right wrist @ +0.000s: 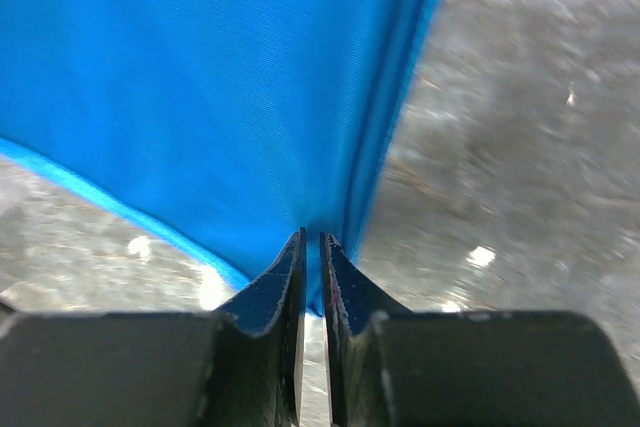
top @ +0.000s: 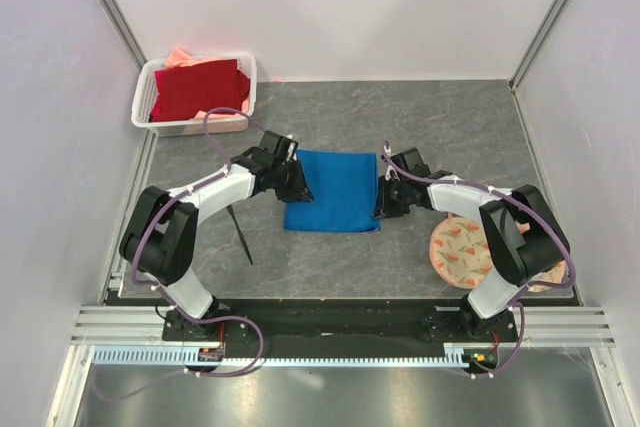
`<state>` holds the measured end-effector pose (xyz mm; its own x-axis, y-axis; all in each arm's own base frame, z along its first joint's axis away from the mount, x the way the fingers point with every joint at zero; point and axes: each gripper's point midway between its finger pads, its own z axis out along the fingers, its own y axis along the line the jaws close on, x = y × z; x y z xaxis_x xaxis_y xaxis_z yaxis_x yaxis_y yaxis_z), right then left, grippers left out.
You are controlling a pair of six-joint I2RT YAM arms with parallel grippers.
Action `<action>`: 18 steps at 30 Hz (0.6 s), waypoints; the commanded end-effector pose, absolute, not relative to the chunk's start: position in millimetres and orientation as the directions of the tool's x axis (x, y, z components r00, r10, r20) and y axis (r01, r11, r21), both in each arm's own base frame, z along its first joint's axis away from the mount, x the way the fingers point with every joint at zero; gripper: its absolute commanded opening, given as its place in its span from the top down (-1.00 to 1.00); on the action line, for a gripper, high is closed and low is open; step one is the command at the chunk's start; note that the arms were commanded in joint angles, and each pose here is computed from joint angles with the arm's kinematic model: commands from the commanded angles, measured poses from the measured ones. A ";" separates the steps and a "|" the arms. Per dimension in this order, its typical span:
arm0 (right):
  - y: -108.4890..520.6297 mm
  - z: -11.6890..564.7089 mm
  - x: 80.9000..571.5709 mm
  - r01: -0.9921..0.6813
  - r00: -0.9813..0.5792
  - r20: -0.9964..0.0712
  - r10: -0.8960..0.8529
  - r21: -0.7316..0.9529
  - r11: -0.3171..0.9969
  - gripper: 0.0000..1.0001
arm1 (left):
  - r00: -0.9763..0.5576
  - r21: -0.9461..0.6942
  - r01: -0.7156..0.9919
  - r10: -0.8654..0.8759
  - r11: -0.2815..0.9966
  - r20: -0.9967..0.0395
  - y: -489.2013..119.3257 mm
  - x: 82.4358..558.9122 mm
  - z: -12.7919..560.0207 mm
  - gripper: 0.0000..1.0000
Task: Fold the napkin into a case and place the utensils inside
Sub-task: Smooth out the lower triangle-folded napkin at the center of the board.
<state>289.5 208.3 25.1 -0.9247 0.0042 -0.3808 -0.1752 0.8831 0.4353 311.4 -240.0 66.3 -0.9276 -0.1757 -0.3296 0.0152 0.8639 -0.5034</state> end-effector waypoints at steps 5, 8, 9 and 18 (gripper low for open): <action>188.4 20.1 286.2 -0.162 -0.916 -0.401 0.001 0.372 0.914 0.59 | -0.903 -0.543 0.053 -0.192 0.838 -0.385 -236.0 304.1 96.6 0.50; 186.6 28.3 287.9 -0.175 -0.907 -0.422 -0.008 0.359 0.917 0.54 | -0.897 -0.558 0.056 -0.204 0.828 -0.392 -232.2 301.7 107.1 0.49; 181.4 29.2 287.2 -0.165 -0.907 -0.421 -0.009 0.335 0.928 0.53 | -0.892 -0.567 0.057 -0.212 0.822 -0.398 -230.4 302.2 112.7 0.49; 180.6 76.1 298.9 -0.226 -0.838 -0.541 -0.075 0.218 0.950 0.29 | -0.855 -0.606 0.044 -0.284 0.794 -0.433 -208.2 304.5 147.8 0.48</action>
<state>282.4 170.6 39.1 -0.8954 -0.0370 -0.4436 -0.1679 0.9511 0.2594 305.2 -215.8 123.5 -0.8770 -0.2463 -0.4126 0.0376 0.8209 -0.5699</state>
